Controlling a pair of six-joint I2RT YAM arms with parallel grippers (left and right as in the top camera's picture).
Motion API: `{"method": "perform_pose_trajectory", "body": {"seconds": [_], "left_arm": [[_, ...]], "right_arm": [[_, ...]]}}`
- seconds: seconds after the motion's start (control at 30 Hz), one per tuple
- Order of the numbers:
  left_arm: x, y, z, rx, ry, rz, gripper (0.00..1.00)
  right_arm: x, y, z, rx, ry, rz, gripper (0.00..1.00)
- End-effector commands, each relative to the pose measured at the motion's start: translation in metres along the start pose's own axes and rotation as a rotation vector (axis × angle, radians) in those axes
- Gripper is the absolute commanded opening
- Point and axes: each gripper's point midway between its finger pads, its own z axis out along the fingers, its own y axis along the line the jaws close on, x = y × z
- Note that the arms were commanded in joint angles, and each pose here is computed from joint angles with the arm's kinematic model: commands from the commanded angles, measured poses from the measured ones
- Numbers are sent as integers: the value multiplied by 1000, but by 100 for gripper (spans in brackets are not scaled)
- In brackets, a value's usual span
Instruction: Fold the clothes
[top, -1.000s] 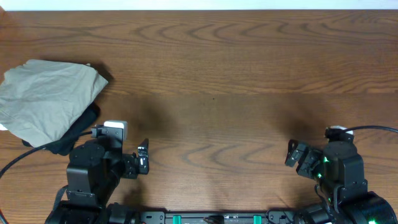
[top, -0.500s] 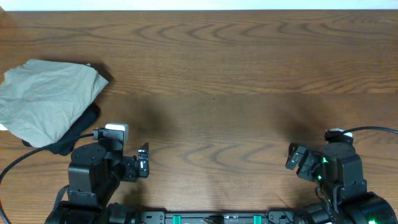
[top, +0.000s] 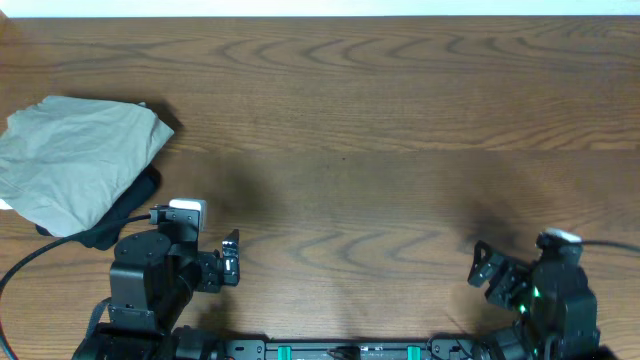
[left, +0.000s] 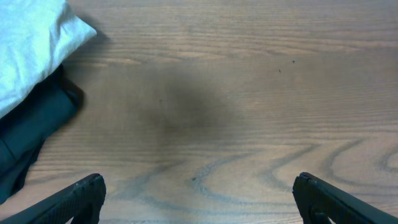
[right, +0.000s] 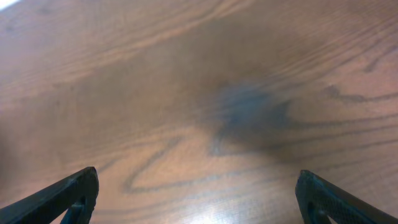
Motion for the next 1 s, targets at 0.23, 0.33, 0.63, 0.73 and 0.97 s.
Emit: {"method": "perform_pose_trajectory", "body": {"seconds": [0.23, 0.33, 0.63, 0.73, 0.97], "left_arm": [[1, 1, 1, -8, 2, -2, 98], [1, 1, 1, -8, 2, -2, 98], [1, 1, 1, -8, 2, -2, 98], [1, 1, 1, -8, 2, -2, 98], [1, 1, 1, -8, 2, -2, 98]], "right_arm": [[-21, 13, 30, -157, -322, -90, 99], [-40, 28, 35, -210, -444, -215, 99], [-38, 40, 72, -311, -596, -305, 99], [-39, 37, 73, -299, -596, -286, 99], [-40, 37, 72, -298, -599, -287, 99]]}}
